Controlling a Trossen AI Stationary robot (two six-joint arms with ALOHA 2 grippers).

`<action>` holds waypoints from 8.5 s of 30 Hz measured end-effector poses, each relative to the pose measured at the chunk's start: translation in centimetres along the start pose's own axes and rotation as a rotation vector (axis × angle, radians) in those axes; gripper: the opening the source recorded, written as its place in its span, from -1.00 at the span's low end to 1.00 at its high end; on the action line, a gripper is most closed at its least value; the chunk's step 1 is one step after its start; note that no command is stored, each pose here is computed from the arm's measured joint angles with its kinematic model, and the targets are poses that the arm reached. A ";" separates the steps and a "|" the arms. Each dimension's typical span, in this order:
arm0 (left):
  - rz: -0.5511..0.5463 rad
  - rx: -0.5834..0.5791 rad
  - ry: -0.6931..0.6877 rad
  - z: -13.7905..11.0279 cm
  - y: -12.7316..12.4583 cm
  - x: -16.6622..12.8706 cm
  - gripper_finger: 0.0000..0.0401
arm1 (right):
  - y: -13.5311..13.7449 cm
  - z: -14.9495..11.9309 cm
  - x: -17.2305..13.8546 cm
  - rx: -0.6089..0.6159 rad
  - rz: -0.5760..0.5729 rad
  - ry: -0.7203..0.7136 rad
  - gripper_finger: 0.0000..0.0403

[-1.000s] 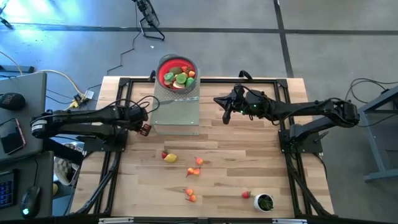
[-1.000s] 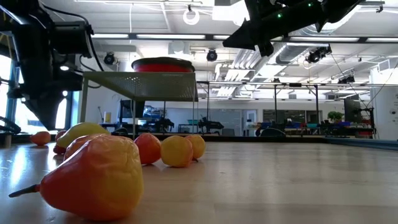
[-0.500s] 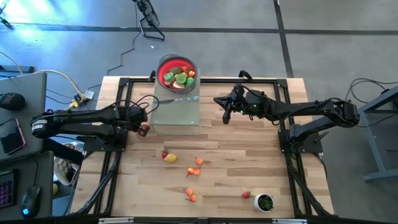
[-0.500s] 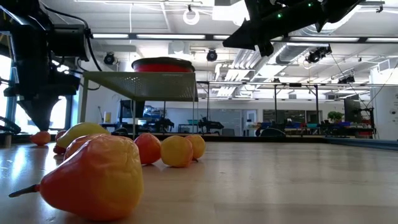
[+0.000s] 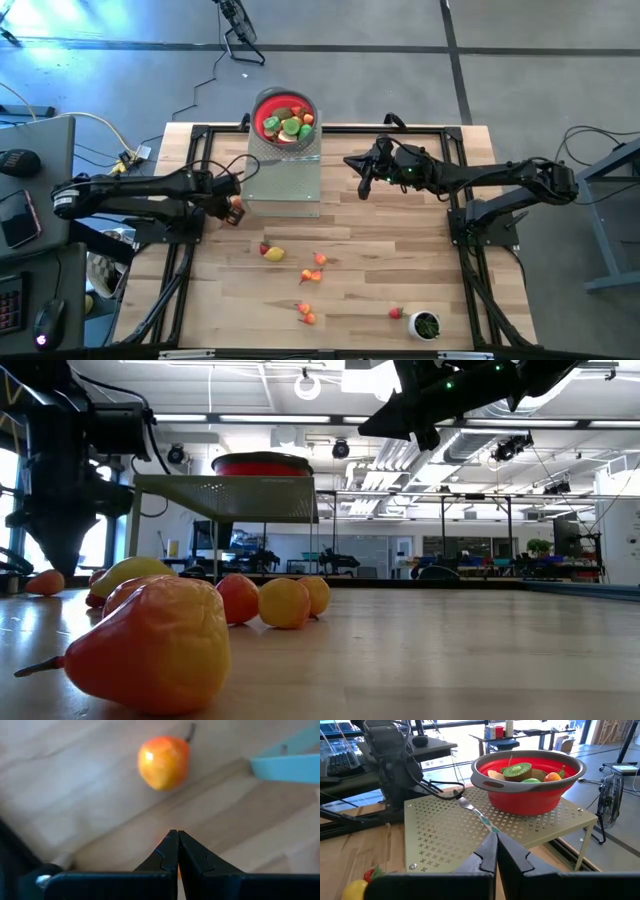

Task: Pick & Place Fruit
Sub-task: Put the orange pear into the red strainer on the shelf, then adjust the shelf on the table

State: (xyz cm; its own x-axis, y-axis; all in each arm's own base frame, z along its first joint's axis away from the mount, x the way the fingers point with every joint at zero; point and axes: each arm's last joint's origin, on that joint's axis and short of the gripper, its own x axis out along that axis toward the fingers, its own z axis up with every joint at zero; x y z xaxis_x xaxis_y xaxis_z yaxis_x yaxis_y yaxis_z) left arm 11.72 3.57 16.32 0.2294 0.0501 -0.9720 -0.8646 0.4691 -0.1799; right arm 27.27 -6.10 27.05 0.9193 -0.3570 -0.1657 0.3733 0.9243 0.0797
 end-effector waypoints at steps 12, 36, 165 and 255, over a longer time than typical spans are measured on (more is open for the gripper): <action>-0.083 0.057 0.078 -2.3 -2.3 0.1 -1.00 | 0.0 0.0 0.0 0.000 0.000 0.000 -0.99; -0.002 0.250 -0.156 -2.4 -3.9 -2.0 -1.00 | 0.0 0.0 0.0 0.000 0.000 0.000 -0.99; 0.253 0.247 -0.459 -11.6 -14.2 -6.5 -1.00 | 0.1 -0.6 0.0 -0.006 0.035 0.068 -0.99; -0.039 0.147 -0.629 -4.2 -8.5 -14.8 -1.00 | 7.2 -7.7 4.0 0.102 0.315 0.202 -0.99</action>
State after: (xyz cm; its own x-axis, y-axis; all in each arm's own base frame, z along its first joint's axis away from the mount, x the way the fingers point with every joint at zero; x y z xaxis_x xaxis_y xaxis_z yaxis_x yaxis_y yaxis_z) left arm 13.77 -4.86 31.56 0.5163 0.5164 -0.6832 -0.7904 0.5945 -0.1480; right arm 32.66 0.12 19.43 0.9516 -0.0147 -0.3070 0.0966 0.9625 0.2534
